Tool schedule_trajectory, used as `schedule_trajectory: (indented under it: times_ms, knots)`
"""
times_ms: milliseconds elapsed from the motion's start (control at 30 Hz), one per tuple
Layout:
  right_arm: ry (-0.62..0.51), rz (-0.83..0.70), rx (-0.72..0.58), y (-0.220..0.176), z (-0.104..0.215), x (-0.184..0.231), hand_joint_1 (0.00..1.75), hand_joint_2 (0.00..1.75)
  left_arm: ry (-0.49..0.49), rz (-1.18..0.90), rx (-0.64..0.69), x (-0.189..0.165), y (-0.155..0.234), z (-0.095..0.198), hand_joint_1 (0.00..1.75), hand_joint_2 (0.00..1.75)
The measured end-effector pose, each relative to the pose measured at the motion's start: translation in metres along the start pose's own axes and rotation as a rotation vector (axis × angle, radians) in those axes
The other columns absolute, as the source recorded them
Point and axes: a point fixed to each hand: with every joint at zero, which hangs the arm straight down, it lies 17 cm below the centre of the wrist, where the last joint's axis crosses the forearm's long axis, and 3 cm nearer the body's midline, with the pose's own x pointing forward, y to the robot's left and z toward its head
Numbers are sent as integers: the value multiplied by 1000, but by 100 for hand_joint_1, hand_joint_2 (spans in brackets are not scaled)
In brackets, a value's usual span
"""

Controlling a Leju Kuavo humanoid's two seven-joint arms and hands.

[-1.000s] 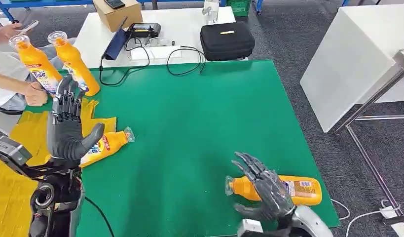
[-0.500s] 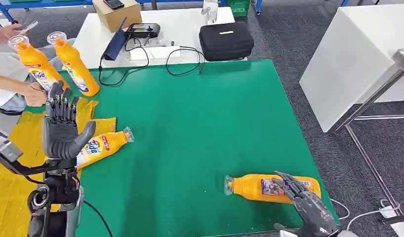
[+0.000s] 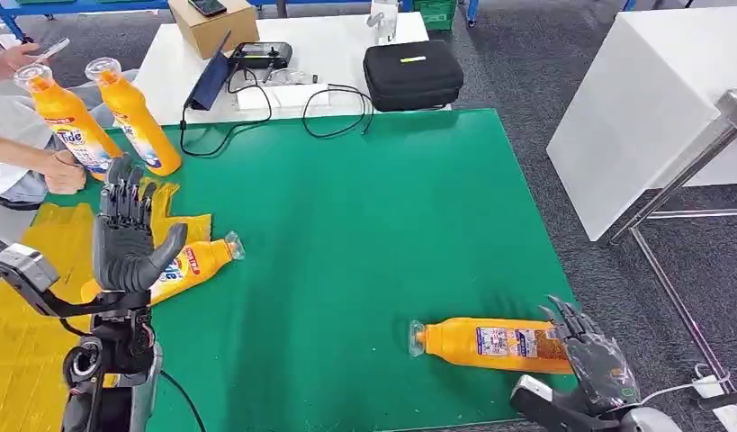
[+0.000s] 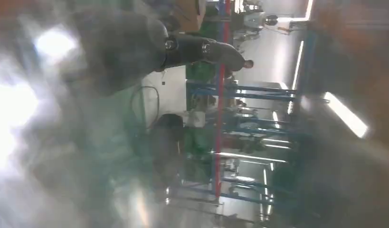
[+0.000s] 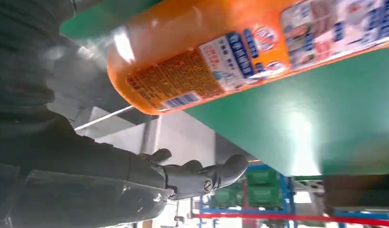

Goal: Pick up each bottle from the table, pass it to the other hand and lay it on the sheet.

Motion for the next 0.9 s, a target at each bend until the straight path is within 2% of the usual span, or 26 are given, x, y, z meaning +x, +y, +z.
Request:
schedule_trajectory:
  times_ms: [567, 900]
  knots:
    - [30, -40, 19, 20, -13, -1, 0, 175, 19, 9, 3, -7, -2, 3, 0, 175]
    - [52, -14, 107, 54, -29, -7, 0, 175, 41, 33, -5, -15, -6, 5, 0, 175]
